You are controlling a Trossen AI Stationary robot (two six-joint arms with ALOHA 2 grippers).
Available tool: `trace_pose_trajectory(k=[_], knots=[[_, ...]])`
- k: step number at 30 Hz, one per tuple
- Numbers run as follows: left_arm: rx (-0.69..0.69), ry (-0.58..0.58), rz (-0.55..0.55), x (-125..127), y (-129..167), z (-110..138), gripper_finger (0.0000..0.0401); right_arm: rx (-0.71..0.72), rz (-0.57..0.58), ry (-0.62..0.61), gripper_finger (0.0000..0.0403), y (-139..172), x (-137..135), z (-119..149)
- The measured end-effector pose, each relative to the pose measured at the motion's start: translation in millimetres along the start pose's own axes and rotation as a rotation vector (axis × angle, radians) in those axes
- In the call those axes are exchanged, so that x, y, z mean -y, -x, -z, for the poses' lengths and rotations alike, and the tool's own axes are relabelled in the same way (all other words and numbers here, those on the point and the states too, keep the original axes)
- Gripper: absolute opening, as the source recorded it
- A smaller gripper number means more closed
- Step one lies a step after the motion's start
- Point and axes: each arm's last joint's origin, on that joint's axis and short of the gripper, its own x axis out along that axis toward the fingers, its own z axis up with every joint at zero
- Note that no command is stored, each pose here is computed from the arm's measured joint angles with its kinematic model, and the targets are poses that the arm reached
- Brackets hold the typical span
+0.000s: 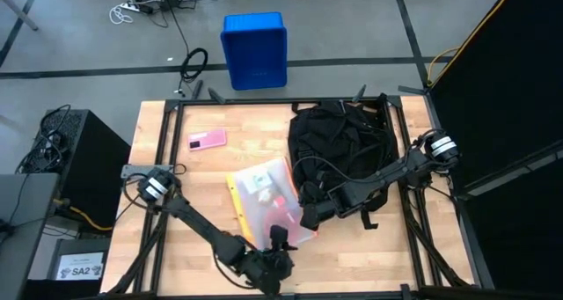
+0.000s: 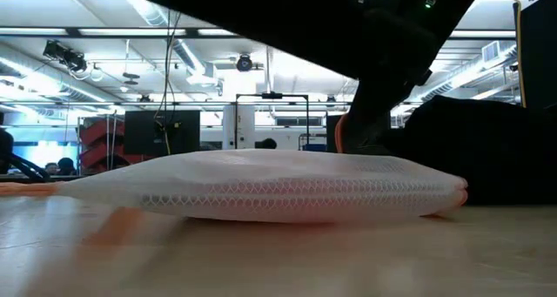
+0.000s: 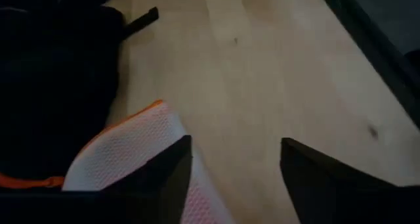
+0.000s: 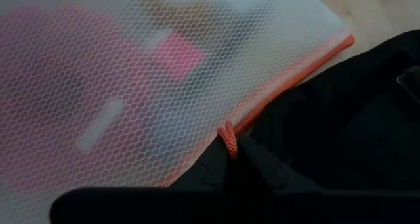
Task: Unpack backpack
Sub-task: Open the zip bag
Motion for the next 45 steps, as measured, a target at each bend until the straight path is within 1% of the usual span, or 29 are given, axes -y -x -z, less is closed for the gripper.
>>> trace_pose_trajectory(k=[5, 8, 9, 13, 17, 21, 24, 27, 30, 33, 34, 37, 39, 40, 42, 44, 45], knots=[[-0.047, -0.008, -0.009, -1, -22, 13, 0.0266, 0.001, -0.001, 0.0, 0.0, 0, 0, 0], [-0.075, -0.01, -0.027, -4, -32, 20, 0.0284, 0.005, -0.003, -0.003, 0.0, 0, 0, 0], [-0.092, -0.011, -0.048, -7, -37, 23, 0.0288, 0.008, -0.005, -0.005, 0.0, 0, 0, -1], [-0.15, 0.02, -0.171, -20, -44, 31, 0.0293, 0.016, -0.011, -0.011, 0.0, 0, -1, -1], [-0.217, 0.066, -0.207, -27, -45, 38, 0.0293, 0.02, -0.013, -0.013, 0.0, 0, -1, -2], [-0.264, 0.073, -0.237, -31, -44, 43, 0.029, 0.026, -0.018, -0.015, 0.0, 0, -2, -2], [-0.288, 0.055, -0.242, -31, -43, 46, 0.0262, 0.032, -0.023, -0.017, 0.0, 1, -3, -2], [-0.318, 0.032, -0.252, -32, -41, 49, 0.0208, 0.039, -0.029, -0.016, 0.0, 2, -5, -2], [-0.346, 0.025, -0.269, -34, -39, 52, 0.0132, 0.04, -0.032, -0.011, 0.0, 3, -7, -1], [-0.367, 0.009, -0.282, -35, -38, 54, 0.0039, 0.042, -0.035, -0.006, 0.0, 4, -8, 0], [-0.374, 0.004, -0.282, -35, -37, 54, 0.0021, 0.042, -0.036, -0.006, 0.0, 4, -9, 1], [-0.414, -0.033, -0.286, -35, -34, 56, 0.0005, 0.042, -0.038, -0.002, 0.0, 4, -9, 2], [-0.464, -0.099, -0.267, -31, -26, 55, 0.0002, 0.035, -0.033, 0.003, 0.0, 3, -9, 5], [-0.498, -0.152, -0.235, -27, -20, 54, 0.0001, 0.031, -0.031, 0.005, 0.0, 2, -8, 6], [-0.559, -0.222, -0.172, -13, -5, 56, 0.0, 0.018, -0.023, 0.014, 0.0, -1, -6, 11], [-0.598, -0.247, -0.162, 1, 12, 60, 0.0, 0.007, -0.016, 0.012, 0.0, -4, -5, 17], [-0.607, -0.233, -0.163, 6, 22, 60, 0.0, 0.004, -0.014, 0.006, 0.0, -5, -4, 19]])
